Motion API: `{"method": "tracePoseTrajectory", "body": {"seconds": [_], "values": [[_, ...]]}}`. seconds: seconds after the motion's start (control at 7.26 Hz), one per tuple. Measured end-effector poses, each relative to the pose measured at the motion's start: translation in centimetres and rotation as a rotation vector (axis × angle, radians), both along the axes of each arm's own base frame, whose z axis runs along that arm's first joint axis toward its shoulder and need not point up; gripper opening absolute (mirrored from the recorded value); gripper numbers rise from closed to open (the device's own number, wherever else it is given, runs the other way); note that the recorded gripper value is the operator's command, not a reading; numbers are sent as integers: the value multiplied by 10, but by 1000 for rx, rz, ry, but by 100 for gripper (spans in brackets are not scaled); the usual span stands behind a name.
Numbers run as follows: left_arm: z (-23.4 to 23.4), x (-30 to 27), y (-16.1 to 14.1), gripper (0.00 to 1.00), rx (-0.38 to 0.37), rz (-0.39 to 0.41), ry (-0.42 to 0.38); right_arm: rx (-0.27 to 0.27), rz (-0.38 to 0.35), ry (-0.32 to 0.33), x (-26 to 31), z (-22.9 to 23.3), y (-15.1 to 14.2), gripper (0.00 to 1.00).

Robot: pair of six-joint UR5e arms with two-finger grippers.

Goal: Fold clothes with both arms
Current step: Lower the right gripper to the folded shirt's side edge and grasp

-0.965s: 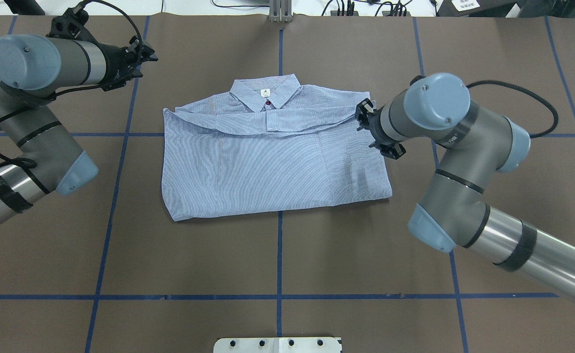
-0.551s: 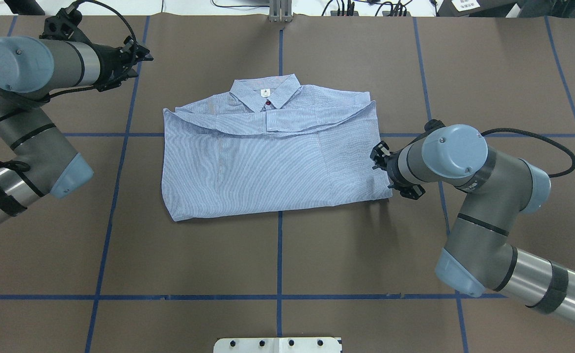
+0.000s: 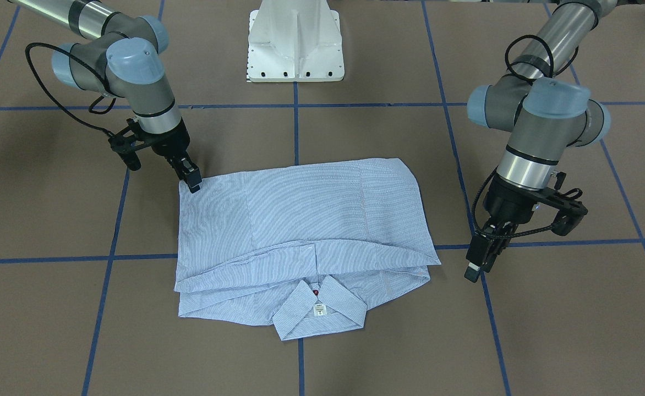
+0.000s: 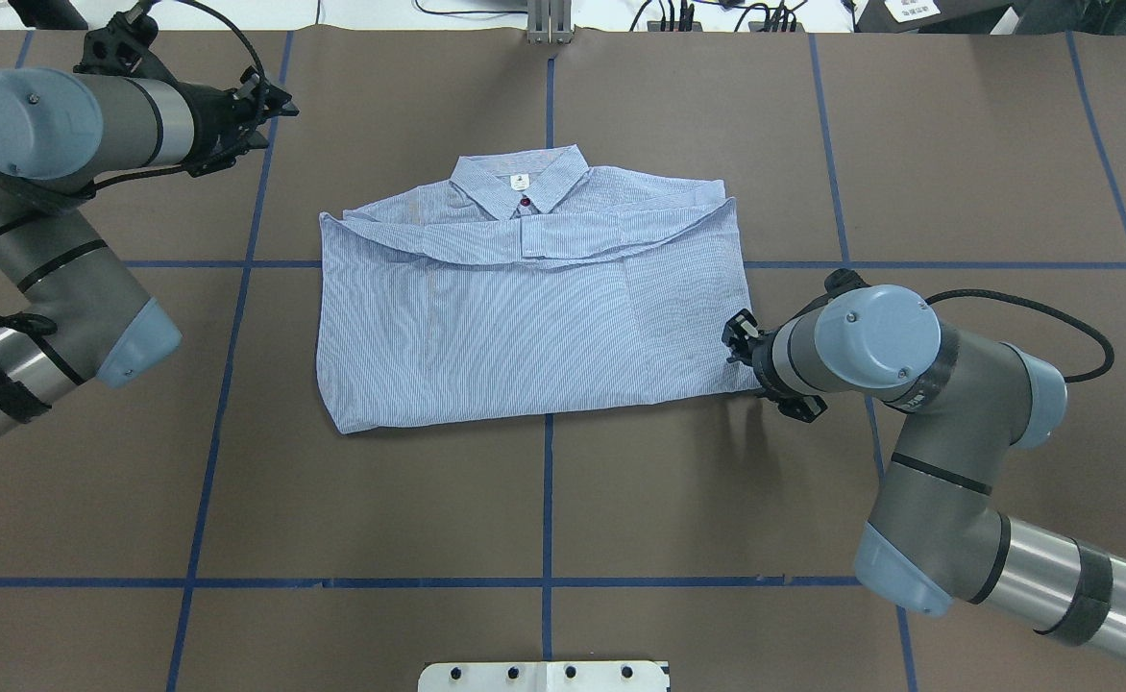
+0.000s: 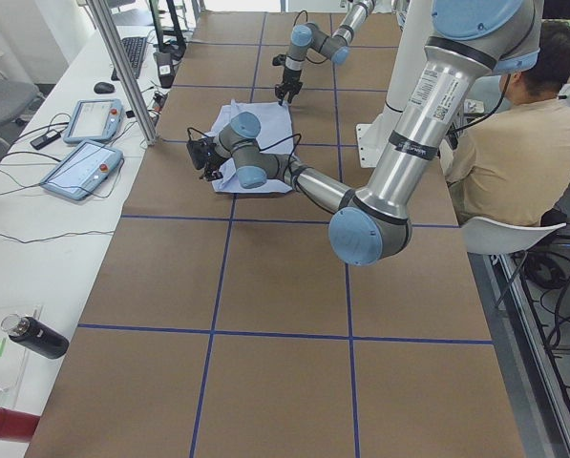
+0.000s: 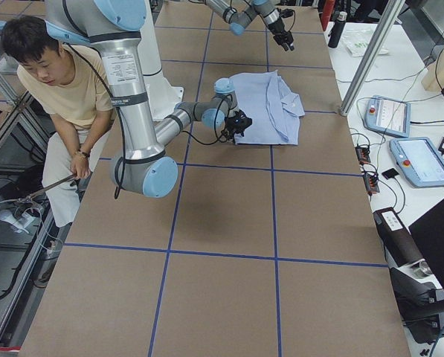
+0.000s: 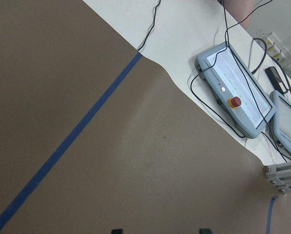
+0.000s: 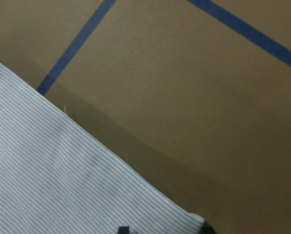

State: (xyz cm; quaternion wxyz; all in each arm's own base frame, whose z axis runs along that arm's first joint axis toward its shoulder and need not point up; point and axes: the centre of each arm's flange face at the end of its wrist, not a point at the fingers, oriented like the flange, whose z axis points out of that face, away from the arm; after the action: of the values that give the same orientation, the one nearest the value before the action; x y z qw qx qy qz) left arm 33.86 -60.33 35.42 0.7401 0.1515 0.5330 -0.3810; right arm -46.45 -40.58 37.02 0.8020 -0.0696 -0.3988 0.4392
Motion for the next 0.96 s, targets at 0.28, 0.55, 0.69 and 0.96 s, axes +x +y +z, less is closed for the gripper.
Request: {"method": "tracePoseTrajectory", "body": {"seconds": [0.28, 0.55, 0.69, 0.96], "values": [[1, -1, 0, 61, 1, -6, -3, 6, 11, 11, -1, 3, -1, 57], [3, -2, 1, 61, 1, -9, -5, 10, 26, 18, -1, 6, -2, 0], [3, -3, 1, 61, 1, -10, -5, 6, 36, 18, 0, 6, -3, 0], [1, -4, 2, 61, 4, -11, -3, 1, 43, 14, 0, 5, -2, 0]]}}
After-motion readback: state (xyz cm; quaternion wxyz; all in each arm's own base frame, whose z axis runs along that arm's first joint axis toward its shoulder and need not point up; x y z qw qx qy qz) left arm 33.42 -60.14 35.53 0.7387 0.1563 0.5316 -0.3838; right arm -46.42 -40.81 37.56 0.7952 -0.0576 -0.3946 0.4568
